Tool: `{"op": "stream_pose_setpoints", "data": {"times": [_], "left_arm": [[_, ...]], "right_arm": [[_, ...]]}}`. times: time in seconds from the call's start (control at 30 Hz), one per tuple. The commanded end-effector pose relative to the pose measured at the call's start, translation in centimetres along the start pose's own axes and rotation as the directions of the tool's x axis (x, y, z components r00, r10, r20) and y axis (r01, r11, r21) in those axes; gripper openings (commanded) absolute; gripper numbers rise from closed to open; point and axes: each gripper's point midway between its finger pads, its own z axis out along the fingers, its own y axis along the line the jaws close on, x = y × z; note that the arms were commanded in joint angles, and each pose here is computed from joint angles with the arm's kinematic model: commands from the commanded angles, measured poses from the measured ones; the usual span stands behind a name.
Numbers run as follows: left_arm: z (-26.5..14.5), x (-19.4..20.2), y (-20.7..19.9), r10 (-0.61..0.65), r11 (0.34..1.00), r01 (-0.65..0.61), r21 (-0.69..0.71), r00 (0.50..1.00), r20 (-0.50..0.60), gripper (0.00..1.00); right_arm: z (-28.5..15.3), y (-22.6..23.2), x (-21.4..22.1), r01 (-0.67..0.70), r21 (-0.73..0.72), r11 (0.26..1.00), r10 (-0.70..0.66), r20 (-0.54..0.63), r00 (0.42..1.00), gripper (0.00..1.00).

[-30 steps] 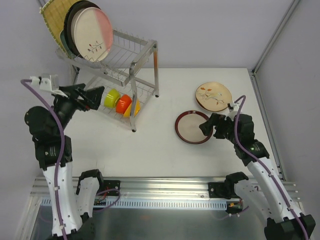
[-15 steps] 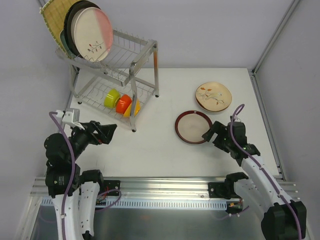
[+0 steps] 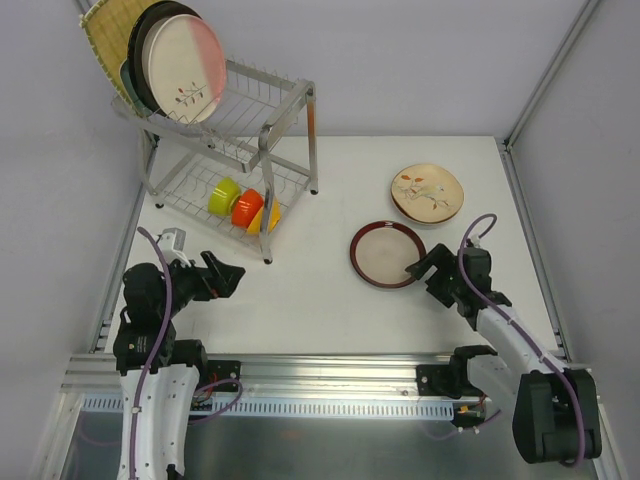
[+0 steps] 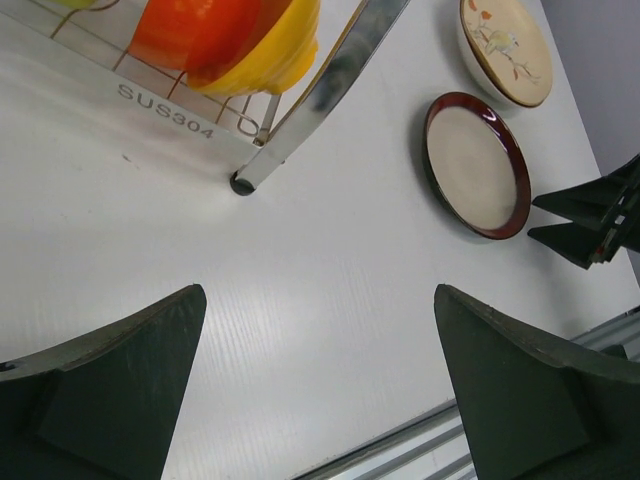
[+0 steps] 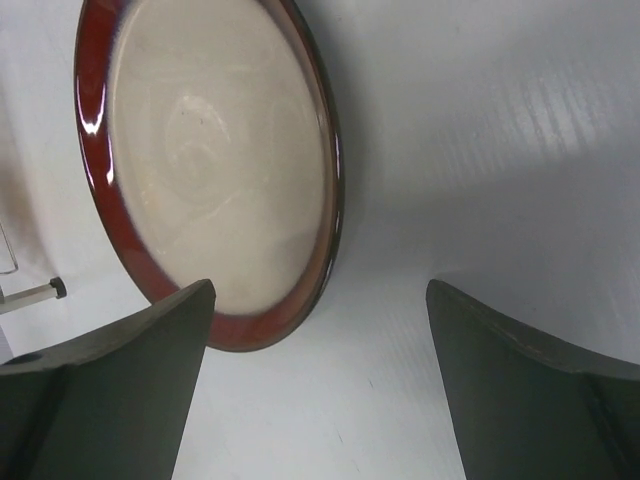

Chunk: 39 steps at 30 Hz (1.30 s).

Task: Load the plates into the dish rack
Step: Grab a plate with the right arm

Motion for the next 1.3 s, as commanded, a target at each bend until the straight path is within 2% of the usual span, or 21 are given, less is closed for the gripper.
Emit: {"op": "stream_pose_setpoints", "data": {"times": [0.0, 0.23, 0.37, 0.6, 0.7, 0.8, 0.9, 0.93, 1.0, 1.13, 1.27], "left_arm": [[0.6, 0.2, 0.1, -0.008, 1.0, 0.008, 0.017, 1.0, 0.019, 0.99], [0.8, 0.1, 0.7, -0.007, 1.0, 0.007, -0.013, 1.0, 0.02, 0.99], [0.8, 0.1, 0.6, -0.004, 1.0, 0.005, -0.006, 1.0, 0.022, 0.99], [0.7, 0.6, -0.9, 0.012, 0.997, -0.011, 0.081, 1.0, -0.005, 0.99], [0.7, 0.9, -1.5, -0.022, 0.994, 0.026, 0.109, 0.999, -0.034, 0.99], [0.7, 1.2, -2.3, -0.072, 0.987, 0.081, 0.141, 0.995, -0.068, 0.99], [0.5, 1.5, -3.1, -0.107, 0.977, 0.123, 0.174, 0.99, -0.096, 0.99], [0.5, 1.5, -3.3, -0.129, 0.973, 0.146, 0.18, 0.986, -0.104, 0.99], [0.3, 1.5, -3.8, -0.151, 0.966, 0.171, 0.195, 0.982, -0.114, 0.99], [0.1, 1.7, -4.5, -0.197, 0.951, 0.223, 0.216, 0.971, -0.136, 0.99], [0.2, 2.1, -4.8, -0.227, 0.94, 0.258, 0.223, 0.962, -0.152, 0.99]], "right_arm": [[0.8, 1.4, -1.2, -0.034, -0.063, 0.997, 0.037, 0.038, 0.999, 0.91], [2.3, 0.8, -0.6, -0.11, -0.047, 0.993, 0.11, 0.013, 0.994, 0.84], [3.1, 0.2, -0.4, -0.145, -0.025, 0.989, 0.145, 0.007, 0.989, 0.72], [4.1, -0.1, 0.6, -0.171, -0.014, 0.985, 0.171, -0.043, 0.984, 0.64], [4.3, 0.1, 0.6, -0.175, -0.023, 0.984, 0.174, -0.047, 0.984, 0.6], [4.4, 0.3, 0.4, -0.174, -0.03, 0.984, 0.173, -0.043, 0.984, 0.52], [4.6, 0.4, 0.1, -0.165, -0.034, 0.986, 0.164, -0.038, 0.986, 0.4], [4.6, 0.4, 0.1, -0.167, -0.033, 0.985, 0.166, -0.037, 0.985, 0.31], [4.7, 0.4, 0.1, -0.166, -0.033, 0.986, 0.165, -0.042, 0.985, 0.25], [4.8, 0.8, 0.3, -0.16, -0.061, 0.985, 0.157, -0.054, 0.986, 0.01], [4.8, 1.3, 0.6, -0.146, -0.094, 0.985, 0.139, -0.072, 0.988, 0.01]]}}
